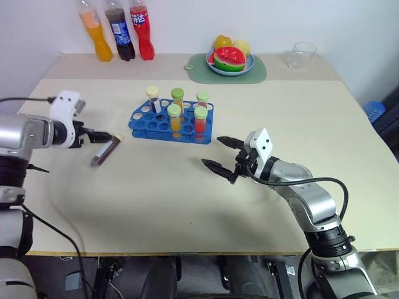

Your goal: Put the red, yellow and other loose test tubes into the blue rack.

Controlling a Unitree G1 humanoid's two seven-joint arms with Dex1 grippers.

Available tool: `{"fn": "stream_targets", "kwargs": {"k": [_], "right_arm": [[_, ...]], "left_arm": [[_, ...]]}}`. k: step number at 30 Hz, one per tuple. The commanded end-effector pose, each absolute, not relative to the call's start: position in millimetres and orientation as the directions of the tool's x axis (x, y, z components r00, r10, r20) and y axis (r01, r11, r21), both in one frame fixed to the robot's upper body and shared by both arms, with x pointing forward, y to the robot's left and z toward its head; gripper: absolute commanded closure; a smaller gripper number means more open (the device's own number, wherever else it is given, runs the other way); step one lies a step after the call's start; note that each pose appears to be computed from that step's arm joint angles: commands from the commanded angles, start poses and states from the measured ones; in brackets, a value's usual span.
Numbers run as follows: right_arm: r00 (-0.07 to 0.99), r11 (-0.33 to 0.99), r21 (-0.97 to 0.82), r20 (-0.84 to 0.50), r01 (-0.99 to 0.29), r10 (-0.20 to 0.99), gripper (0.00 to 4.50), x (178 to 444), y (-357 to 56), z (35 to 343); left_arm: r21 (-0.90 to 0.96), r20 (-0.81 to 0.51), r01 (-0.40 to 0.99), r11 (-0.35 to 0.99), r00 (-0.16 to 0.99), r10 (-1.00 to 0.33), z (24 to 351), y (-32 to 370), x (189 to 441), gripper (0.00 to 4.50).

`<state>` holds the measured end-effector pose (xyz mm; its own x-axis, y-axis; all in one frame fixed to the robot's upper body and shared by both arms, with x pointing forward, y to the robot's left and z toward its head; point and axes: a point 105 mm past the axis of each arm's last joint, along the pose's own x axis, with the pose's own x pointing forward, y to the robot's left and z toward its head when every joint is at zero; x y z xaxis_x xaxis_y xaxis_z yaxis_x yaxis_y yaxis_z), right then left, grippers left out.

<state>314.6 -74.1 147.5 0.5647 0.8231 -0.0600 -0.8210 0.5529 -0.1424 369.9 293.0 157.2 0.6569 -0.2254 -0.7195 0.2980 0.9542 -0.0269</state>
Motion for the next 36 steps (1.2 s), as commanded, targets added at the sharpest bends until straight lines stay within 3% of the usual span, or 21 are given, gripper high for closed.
{"fn": "stream_targets", "kwargs": {"k": [1, 10, 13, 18, 19, 22, 25, 28, 29, 31, 34, 36], "right_arm": [[0.557, 0.547, -0.167, -0.015, -0.820, 0.830, 0.00, 307.8, -69.9, 157.1], [0.571, 0.562, -0.156, -0.016, -0.812, 0.821, 0.00, 302.0, -67.2, 152.5], [0.569, 0.560, -0.153, -0.016, -0.814, 0.822, 0.00, 300.6, -64.3, 151.6], [0.565, 0.557, -0.151, -0.015, -0.817, 0.825, 0.00, 300.3, -61.9, 151.2], [0.564, 0.556, -0.151, -0.015, -0.817, 0.825, 0.00, 300.2, -61.5, 151.2], [0.568, 0.559, -0.153, -0.016, -0.815, 0.823, 0.00, 300.5, -63.2, 151.2], [0.575, 0.566, -0.154, -0.024, -0.810, 0.817, 0.00, 299.7, -66.8, 148.7], [0.577, 0.565, -0.154, -0.041, -0.811, 0.816, 0.00, 297.4, -68.0, 143.2], [0.575, 0.563, -0.155, -0.047, -0.812, 0.817, 0.00, 296.7, -67.6, 141.4], [0.569, 0.554, -0.160, -0.061, -0.817, 0.820, 0.00, 295.1, -66.7, 137.9], [0.542, 0.525, -0.167, -0.080, -0.835, 0.837, 0.00, 292.9, -59.9, 133.1], [0.535, 0.518, -0.168, -0.078, -0.839, 0.841, 0.00, 294.9, -57.4, 133.7]], "left_arm": [[0.022, -0.755, 0.334, 0.942, 0.623, -0.204, 161.7, 295.7, 377.1, 0.03], [0.084, -0.833, 0.384, 0.919, 0.534, -0.147, 152.4, 293.0, 389.1, 0.03], [0.102, -0.844, 0.393, 0.914, 0.520, -0.130, 150.5, 294.9, 389.3, 0.83], [0.126, -0.844, 0.381, 0.916, 0.526, -0.103, 151.5, 306.5, 386.9, 3.38], [0.137, -0.838, 0.374, 0.917, 0.537, -0.093, 154.1, 310.7, 386.4, 3.70], [0.156, -0.763, 0.329, 0.931, 0.639, -0.098, 171.5, 321.3, 391.0, 3.70], [0.164, -0.544, 0.164, 0.973, 0.837, -0.050, 201.7, 335.3, 407.0, 3.70], [0.241, -0.031, -0.053, 0.969, 0.998, 0.062, 260.9, 338.8, 418.8, 3.70], [0.225, 0.120, -0.120, 0.967, 0.988, 0.094, 276.0, 337.2, 412.9, 3.70], [0.130, 0.273, -0.163, 0.978, 0.954, 0.123, 285.5, 324.6, 400.7, 3.70], [0.149, 0.471, -0.040, 0.988, 0.882, -0.036, 284.0, 246.7, 376.9, 3.70], [0.163, 0.535, -0.040, 0.986, 0.843, -0.054, 272.2, 208.1, 368.3, 3.70]]}}
